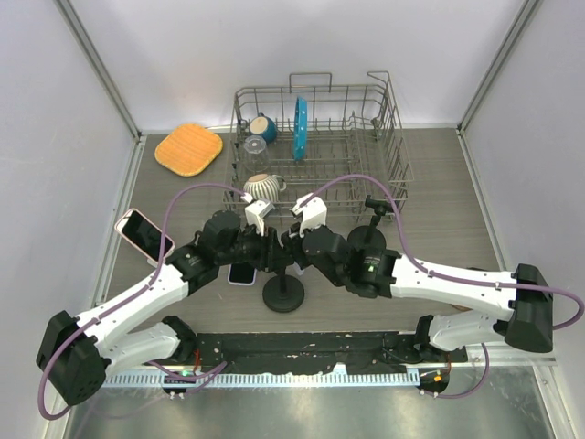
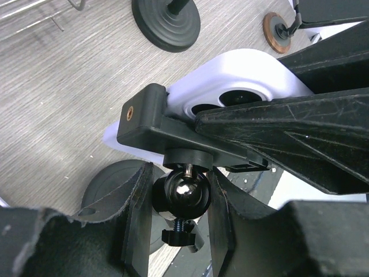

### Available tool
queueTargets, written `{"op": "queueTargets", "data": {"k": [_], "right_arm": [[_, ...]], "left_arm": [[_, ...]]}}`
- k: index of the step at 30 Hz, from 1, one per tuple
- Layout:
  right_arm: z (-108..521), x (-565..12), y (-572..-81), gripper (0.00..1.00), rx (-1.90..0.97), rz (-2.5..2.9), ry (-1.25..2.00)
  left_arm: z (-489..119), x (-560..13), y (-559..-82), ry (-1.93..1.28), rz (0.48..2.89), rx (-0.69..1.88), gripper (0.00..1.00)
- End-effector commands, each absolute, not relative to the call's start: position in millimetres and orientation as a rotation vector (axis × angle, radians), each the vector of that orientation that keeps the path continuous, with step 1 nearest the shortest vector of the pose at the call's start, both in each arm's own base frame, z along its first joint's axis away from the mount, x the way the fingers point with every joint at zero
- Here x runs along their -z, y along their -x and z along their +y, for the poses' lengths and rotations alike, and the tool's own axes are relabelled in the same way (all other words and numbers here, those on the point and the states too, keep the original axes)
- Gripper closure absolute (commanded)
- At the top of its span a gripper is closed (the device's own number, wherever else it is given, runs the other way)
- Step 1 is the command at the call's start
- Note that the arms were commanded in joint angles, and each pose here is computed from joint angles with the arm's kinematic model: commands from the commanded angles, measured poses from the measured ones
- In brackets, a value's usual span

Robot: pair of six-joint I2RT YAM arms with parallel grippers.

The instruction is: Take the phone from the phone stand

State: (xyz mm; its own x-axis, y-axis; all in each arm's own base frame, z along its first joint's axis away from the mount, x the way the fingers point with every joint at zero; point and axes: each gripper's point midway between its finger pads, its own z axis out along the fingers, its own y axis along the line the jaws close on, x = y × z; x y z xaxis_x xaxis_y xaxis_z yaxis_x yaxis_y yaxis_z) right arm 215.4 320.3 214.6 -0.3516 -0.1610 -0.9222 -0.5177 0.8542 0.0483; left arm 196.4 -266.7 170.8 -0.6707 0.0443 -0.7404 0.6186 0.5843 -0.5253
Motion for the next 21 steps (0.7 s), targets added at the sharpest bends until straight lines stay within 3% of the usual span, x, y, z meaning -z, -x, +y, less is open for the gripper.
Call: {"op": "queueTargets", "data": {"k": [1, 7, 21], "right_arm": [[275, -197, -198, 0.99, -0.230, 2.012, 0.597], [273, -200, -203, 0.99, -0.171, 2.013, 0.591], [214, -223, -246, 0.99, 0.098, 1.985, 0.229]], "left_arm": [[-248, -204, -239, -0.319, 1.988, 0.955, 1.00], [-251, -203, -237, -0.350, 1.991, 0.970, 1.00], [-255, -211, -227, -0.410, 1.948, 0.954, 1.00]]}}
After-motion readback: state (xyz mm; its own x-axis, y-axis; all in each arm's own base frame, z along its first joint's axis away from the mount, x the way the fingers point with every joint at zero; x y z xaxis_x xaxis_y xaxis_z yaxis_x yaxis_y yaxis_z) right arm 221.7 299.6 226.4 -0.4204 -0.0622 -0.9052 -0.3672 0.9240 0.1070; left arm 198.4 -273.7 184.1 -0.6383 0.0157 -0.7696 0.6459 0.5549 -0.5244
